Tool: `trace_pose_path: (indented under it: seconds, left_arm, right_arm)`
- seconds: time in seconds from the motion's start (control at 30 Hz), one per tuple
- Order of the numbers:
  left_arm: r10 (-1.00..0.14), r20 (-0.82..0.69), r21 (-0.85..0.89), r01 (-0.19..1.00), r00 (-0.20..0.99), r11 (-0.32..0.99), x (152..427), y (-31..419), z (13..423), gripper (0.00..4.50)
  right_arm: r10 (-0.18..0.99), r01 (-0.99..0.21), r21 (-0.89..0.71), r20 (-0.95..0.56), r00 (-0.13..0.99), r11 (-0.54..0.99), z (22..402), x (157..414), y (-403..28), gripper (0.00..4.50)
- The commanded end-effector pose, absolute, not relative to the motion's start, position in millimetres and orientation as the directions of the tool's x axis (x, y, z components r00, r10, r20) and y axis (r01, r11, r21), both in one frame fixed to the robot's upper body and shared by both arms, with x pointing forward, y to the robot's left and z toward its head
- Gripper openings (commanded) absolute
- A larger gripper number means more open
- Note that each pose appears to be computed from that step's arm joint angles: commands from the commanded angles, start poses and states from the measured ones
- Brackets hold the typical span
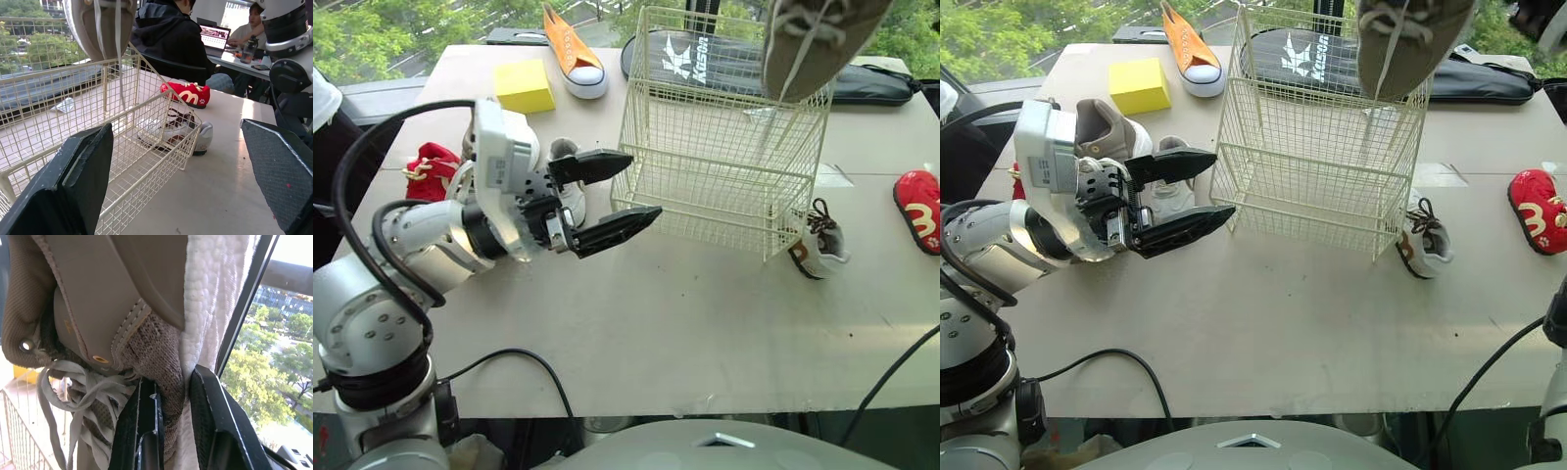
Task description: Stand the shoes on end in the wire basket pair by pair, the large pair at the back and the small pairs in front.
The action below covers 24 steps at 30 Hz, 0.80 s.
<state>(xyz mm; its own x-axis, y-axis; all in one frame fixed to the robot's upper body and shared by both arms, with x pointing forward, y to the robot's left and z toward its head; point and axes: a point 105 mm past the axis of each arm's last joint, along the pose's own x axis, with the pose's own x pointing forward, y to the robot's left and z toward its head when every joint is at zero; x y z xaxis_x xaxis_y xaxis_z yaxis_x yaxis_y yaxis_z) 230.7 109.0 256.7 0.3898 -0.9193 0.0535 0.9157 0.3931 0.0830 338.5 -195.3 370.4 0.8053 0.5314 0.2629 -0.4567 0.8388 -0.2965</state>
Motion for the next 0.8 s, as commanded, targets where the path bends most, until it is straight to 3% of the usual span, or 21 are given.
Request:
trace_pose_path:
  seconds: [0.03,0.23,0.4,0.47,0.53,0.57,0.6,0.67,0.7,0.73,0.8]
  left_arm:
    - [-0.926,0.070,0.135,0.916,0.371,0.377,229.9,104.1,262.3,4.50]
    - [-0.925,0.073,0.147,0.914,0.372,0.379,237.2,102.0,261.8,4.50]
    - [-0.922,0.076,0.144,0.911,0.380,0.387,240.3,101.7,260.4,4.50]
    - [-0.919,0.076,0.142,0.908,0.386,0.393,241.3,102.9,259.2,4.50]
    - [-0.917,0.078,0.141,0.906,0.392,0.399,241.8,103.5,258.3,4.50]
    - [-0.915,0.080,0.141,0.905,0.395,0.402,241.7,103.7,257.9,4.50]
    - [-0.914,0.082,0.140,0.904,0.397,0.405,241.6,103.9,257.6,4.50]
    - [-0.912,0.083,0.135,0.903,0.401,0.409,241.2,104.6,256.3,4.50]
    - [-0.912,0.082,0.133,0.902,0.403,0.410,241.3,105.0,255.6,4.50]
    - [-0.911,0.082,0.132,0.902,0.404,0.412,241.6,105.5,255.1,4.50]
    - [-0.910,0.082,0.130,0.900,0.407,0.415,242.2,106.3,254.9,4.50]
  right_arm:
    - [0.572,-0.485,-0.326,0.274,0.773,0.812,352.5,342.1,-185.8,0.02]
    - [0.615,-0.566,-0.263,0.169,0.771,0.782,301.9,352.2,-183.1,0.02]
    - [0.629,-0.602,-0.200,0.118,0.768,0.773,286.7,355.8,-185.3,0.02]
    - [0.641,-0.620,-0.188,0.089,0.762,0.762,285.4,352.6,-184.9,1.01]
    - [0.652,-0.634,-0.176,0.067,0.756,0.753,282.9,348.3,-185.1,1.66]
    - [0.649,-0.632,-0.181,0.059,0.758,0.754,281.5,345.0,-186.9,2.16]
    - [0.647,-0.630,-0.185,0.052,0.760,0.755,280.6,342.6,-188.1,3.05]
    - [0.638,-0.610,-0.224,0.079,0.766,0.760,288.5,333.6,-192.9,3.70]
    - [0.630,-0.593,-0.253,0.100,0.770,0.764,294.0,329.8,-195.5,3.76]
    - [0.632,-0.583,-0.292,0.106,0.768,0.758,297.0,324.8,-198.0,4.28]
    - [0.640,-0.574,-0.357,0.095,0.762,0.737,297.5,317.5,-200.8,4.45]
